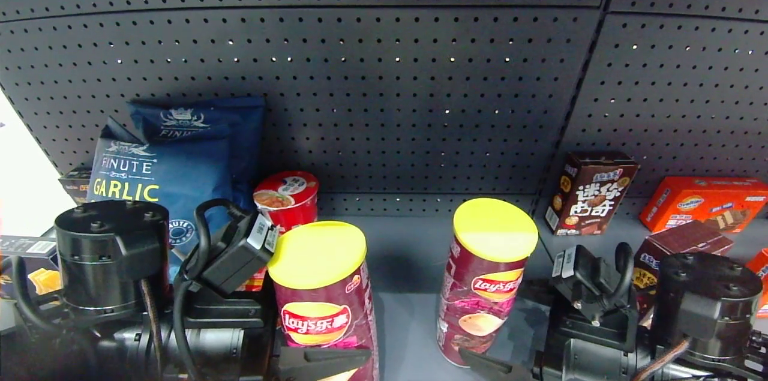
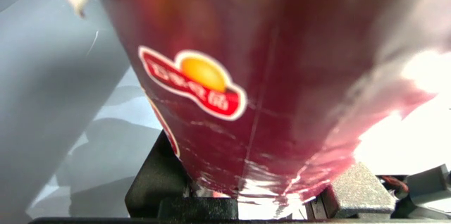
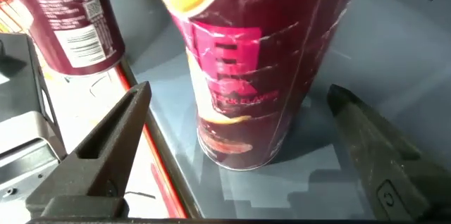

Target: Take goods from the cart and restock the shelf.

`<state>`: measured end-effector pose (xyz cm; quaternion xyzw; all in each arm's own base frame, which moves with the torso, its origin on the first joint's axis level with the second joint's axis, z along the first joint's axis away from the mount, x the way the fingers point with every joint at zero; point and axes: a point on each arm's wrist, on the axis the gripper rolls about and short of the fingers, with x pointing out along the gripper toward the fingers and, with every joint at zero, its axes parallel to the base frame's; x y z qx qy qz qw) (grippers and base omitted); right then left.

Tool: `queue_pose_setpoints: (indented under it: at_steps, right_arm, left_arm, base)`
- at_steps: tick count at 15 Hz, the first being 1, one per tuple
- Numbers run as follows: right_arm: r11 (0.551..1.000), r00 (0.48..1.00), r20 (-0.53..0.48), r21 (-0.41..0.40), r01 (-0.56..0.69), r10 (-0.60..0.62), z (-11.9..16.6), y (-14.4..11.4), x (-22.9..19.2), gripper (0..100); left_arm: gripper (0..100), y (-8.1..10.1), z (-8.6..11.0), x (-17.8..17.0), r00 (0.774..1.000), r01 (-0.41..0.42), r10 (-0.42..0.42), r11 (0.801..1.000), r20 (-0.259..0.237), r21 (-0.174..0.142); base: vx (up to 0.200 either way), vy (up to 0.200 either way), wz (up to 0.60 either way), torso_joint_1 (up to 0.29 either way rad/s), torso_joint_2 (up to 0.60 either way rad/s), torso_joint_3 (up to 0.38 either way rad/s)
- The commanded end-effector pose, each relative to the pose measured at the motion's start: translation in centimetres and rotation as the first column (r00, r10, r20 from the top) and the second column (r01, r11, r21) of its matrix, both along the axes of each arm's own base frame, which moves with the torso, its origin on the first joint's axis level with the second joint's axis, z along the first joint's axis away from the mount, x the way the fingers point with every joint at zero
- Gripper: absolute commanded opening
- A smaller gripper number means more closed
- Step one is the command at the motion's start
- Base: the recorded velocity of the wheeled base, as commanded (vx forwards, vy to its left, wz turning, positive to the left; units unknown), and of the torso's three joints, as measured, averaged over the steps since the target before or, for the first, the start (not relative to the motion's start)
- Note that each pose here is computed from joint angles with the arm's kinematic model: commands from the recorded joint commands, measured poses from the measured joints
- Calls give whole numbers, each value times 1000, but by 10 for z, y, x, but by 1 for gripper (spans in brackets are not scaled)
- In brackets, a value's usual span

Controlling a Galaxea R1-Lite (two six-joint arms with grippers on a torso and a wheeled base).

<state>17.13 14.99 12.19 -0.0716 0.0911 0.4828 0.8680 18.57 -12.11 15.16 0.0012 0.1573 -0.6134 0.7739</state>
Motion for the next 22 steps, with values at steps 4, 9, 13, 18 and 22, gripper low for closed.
queue_pose_setpoints:
  at_steps: [4, 9, 13, 18, 22]
  right_arm:
    - [1000, 1000, 14, 11, 0, 0, 4, 2, 3, 100]
    - [999, 998, 52, 42, -34, 32, 15, 2, -10, 100]
    - [997, 996, 80, 61, -46, 41, 23, 2, -14, 100]
    - [995, 993, 117, 89, -42, 32, 35, 5, -8, 100]
    - [996, 989, 147, 82, -47, 35, 44, 3, -11, 100]
  left_arm:
    - [0, 0, -1, 0, 1000, 0, 0, 1000, -2, 1]
    - [0, 0, -2, 1, 1000, 0, 0, 1000, -8, 4]
    - [0, -2, -3, 2, 1000, 3, -3, 1000, -9, 6]
    - [0, -2, -3, 2, 1000, 5, -5, 1000, -10, 7]
    - [0, -2, -3, 1, 1000, 5, -5, 1000, -10, 8]
  base:
    - [0, 0, 0, 0, 0, 0]
    - [0, 0, 0, 0, 0, 0]
    - [0, 0, 0, 0, 0, 0]
    - [0, 0, 0, 0, 0, 0]
    - [0, 0, 0, 0, 0, 0]
